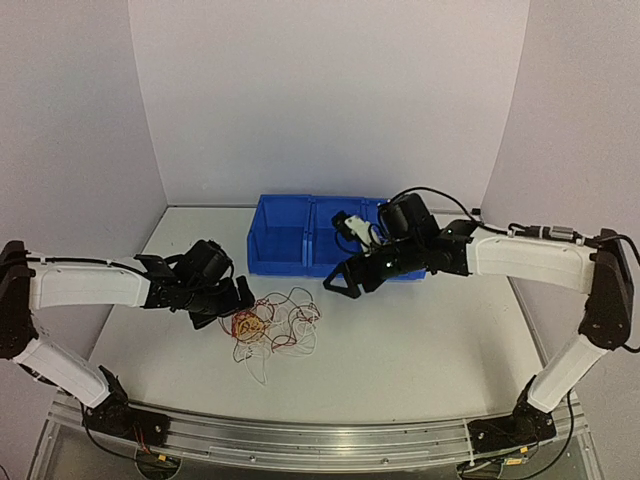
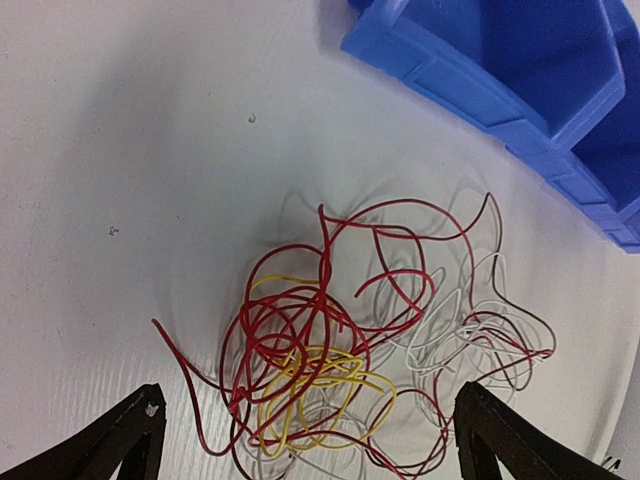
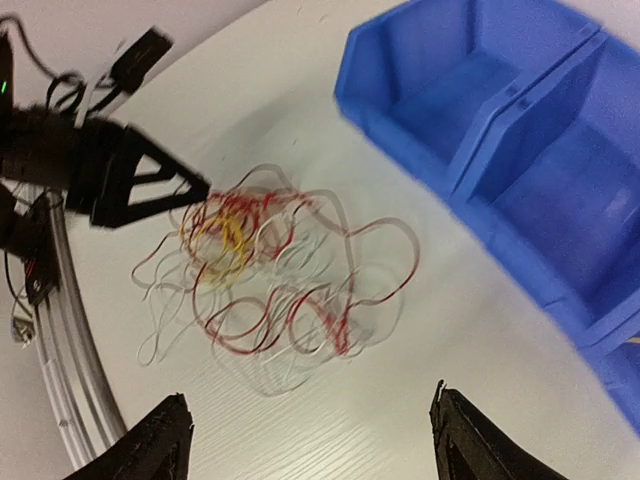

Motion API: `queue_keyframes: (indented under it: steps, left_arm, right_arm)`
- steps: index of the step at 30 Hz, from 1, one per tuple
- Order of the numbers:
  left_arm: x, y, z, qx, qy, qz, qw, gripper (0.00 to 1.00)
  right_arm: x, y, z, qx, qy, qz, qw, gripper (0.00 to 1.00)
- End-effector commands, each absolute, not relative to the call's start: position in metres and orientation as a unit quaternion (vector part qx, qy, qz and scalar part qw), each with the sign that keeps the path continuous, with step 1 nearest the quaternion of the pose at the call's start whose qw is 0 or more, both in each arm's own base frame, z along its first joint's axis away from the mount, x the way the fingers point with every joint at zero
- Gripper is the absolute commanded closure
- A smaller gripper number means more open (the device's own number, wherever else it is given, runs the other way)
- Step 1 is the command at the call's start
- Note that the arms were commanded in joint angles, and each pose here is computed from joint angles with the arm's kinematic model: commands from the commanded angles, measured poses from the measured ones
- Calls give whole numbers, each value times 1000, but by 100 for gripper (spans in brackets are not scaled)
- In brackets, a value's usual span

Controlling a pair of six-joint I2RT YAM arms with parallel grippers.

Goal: Untangle the cables

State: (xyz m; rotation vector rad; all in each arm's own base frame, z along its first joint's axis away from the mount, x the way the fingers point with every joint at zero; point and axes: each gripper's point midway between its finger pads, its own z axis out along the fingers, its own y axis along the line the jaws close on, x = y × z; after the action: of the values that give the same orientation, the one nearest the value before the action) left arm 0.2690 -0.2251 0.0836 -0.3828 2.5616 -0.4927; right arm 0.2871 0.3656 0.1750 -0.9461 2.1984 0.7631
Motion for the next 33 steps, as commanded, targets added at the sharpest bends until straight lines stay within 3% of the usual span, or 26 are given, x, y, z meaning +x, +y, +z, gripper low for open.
queue_keyframes:
  steps: [1, 6, 15, 26, 29, 31, 33]
  left_arm:
    - [291, -252, 91, -82, 941, -206, 255, 0]
    - [313, -267, 82, -46, 949, -189, 250, 0]
    - [328, -274, 48, -16, 968, -127, 216, 1]
    - [321, -263, 26, -28, 975, -99, 196, 18]
    - [318, -258, 20, -36, 977, -86, 190, 26]
    - [317, -252, 17, -45, 978, -77, 189, 37]
    - [314, -243, 15, -62, 978, -59, 189, 51]
  right_arm:
    - [251, 366, 118, -317, 876, 305, 199, 23]
    - [229, 393, 85, -328, 873, 316, 172, 28]
    - [235, 421, 46, -325, 874, 313, 181, 42]
    - [263, 427, 20, -300, 887, 269, 225, 58]
    - [266, 429, 22, -294, 887, 273, 231, 75]
    - [268, 426, 25, -281, 890, 271, 237, 99]
    - [271, 416, 32, -259, 894, 261, 255, 100]
